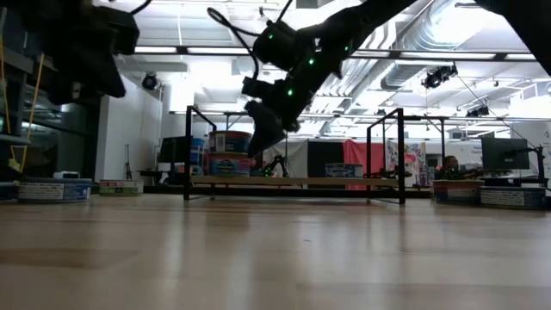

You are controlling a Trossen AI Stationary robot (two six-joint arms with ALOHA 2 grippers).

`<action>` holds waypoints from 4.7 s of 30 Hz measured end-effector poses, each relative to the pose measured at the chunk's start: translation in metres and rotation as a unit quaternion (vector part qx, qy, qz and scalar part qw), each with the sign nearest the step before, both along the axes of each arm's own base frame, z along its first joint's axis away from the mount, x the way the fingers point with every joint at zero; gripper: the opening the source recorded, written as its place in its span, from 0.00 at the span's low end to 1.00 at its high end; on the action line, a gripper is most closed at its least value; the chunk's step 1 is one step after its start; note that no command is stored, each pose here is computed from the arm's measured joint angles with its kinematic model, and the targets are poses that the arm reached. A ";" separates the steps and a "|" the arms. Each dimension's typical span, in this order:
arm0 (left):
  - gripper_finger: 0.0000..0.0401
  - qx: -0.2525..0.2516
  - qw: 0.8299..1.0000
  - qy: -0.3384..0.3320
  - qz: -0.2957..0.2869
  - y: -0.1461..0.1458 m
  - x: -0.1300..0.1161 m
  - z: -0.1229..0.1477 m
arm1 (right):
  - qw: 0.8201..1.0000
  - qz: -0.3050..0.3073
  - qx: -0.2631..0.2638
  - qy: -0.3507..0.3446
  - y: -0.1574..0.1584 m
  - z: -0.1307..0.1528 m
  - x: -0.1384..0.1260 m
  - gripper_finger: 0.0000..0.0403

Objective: Stack canned seafood by type on shelf
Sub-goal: Adjust the stacked blue pink tuna cans on the shelf, then stack the blue pink tuna can on top of the other blue pink tuna cans on the shelf

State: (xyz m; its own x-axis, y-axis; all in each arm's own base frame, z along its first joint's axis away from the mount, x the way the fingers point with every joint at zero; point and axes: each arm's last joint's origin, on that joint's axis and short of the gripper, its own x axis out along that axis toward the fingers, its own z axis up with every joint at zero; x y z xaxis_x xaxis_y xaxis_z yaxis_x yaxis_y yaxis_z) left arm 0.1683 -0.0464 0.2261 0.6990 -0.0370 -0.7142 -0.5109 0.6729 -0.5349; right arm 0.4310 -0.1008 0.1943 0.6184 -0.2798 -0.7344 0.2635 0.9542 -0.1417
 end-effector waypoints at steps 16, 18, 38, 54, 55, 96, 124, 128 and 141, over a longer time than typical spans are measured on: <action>0.00 -0.080 0.995 -0.059 -0.032 -0.047 -0.011 0.009 | 0.995 -0.002 -0.088 0.037 -0.017 -0.011 0.000 0.00; 0.00 -0.077 0.995 -0.065 -0.027 -0.048 -0.012 0.010 | 0.995 -0.003 -0.086 0.045 -0.019 -0.020 0.002 0.00; 0.00 -0.077 0.994 -0.078 -0.014 -0.050 -0.012 0.011 | 0.996 -0.023 -0.076 -0.032 -0.014 -0.019 0.016 0.00; 0.00 -0.013 0.994 -0.111 0.012 -0.036 -0.003 0.014 | 0.978 0.034 0.127 0.161 0.054 0.033 -0.063 0.00; 0.00 -0.009 0.993 -0.113 0.015 -0.034 -0.001 0.015 | 0.973 0.038 0.143 0.175 0.066 0.024 -0.073 0.00; 0.00 0.019 0.989 -0.136 0.060 -0.006 0.013 0.019 | 0.868 -0.463 0.088 0.154 -0.005 -0.028 -0.277 0.00; 0.00 0.020 0.989 -0.136 0.059 -0.006 0.013 0.019 | 0.938 -0.186 0.252 0.148 0.158 -0.032 -0.239 0.00; 0.00 0.020 0.989 -0.136 0.059 -0.006 0.013 0.019 | 0.942 -0.158 0.281 0.089 0.179 -0.041 -0.220 0.00; 0.00 0.034 0.992 -0.107 0.048 -0.012 0.022 0.007 | 0.972 0.004 0.222 -0.075 0.169 -0.041 -0.061 0.00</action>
